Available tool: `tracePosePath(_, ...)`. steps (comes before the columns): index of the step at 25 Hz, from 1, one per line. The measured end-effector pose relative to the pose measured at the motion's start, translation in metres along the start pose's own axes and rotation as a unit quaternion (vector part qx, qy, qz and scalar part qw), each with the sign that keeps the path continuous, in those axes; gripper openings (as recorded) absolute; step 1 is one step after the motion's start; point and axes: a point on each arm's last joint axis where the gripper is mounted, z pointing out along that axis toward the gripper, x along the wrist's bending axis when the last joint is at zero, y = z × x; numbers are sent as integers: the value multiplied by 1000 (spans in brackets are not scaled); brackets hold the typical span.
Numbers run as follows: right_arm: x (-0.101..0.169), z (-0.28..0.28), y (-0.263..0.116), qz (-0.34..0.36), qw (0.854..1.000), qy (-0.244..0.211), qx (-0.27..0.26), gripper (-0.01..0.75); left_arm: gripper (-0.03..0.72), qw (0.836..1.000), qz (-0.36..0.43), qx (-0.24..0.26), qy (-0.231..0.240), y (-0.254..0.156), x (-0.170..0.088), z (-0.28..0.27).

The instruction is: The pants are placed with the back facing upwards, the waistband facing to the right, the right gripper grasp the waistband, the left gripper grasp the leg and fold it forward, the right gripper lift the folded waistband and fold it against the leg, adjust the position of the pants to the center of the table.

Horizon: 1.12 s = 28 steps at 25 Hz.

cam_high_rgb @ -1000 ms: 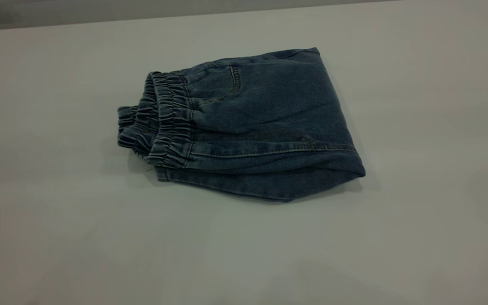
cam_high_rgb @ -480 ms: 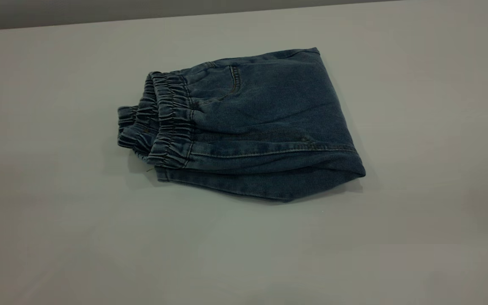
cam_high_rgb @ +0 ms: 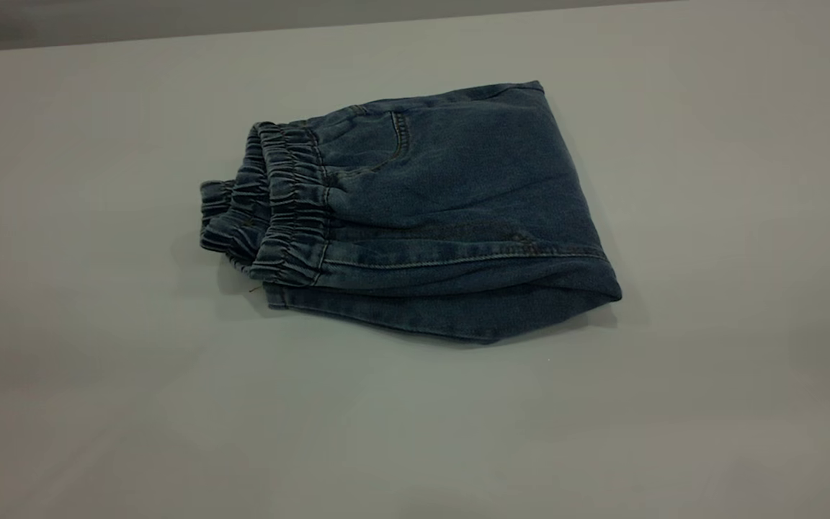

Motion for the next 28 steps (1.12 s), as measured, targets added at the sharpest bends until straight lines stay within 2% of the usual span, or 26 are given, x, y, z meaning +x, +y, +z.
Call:
tracePosePath(4,0,0,0,0,1000,0,0,437,244,1000,0,20,-1,-8,0,1)
tracePosePath(18,0,0,0,10,1000,-7,-2,437,244,1000,2,-7,-2,-14,0,-6)
tracePosePath(20,-1,0,0,31,999,-23,-4,437,244,1000,2,-7,-2,-14,0,-6)
tracePosePath(22,-3,0,1,59,997,-58,-9,437,244,1000,3,-10,-4,-15,-1,-6)
tracePosePath(25,-6,-3,-1,100,988,-112,-29,437,244,1000,6,-26,-6,-17,-1,-11)
tracePosePath(28,-5,-11,-6,131,976,-161,-64,437,244,999,-12,-46,11,-20,0,-15)
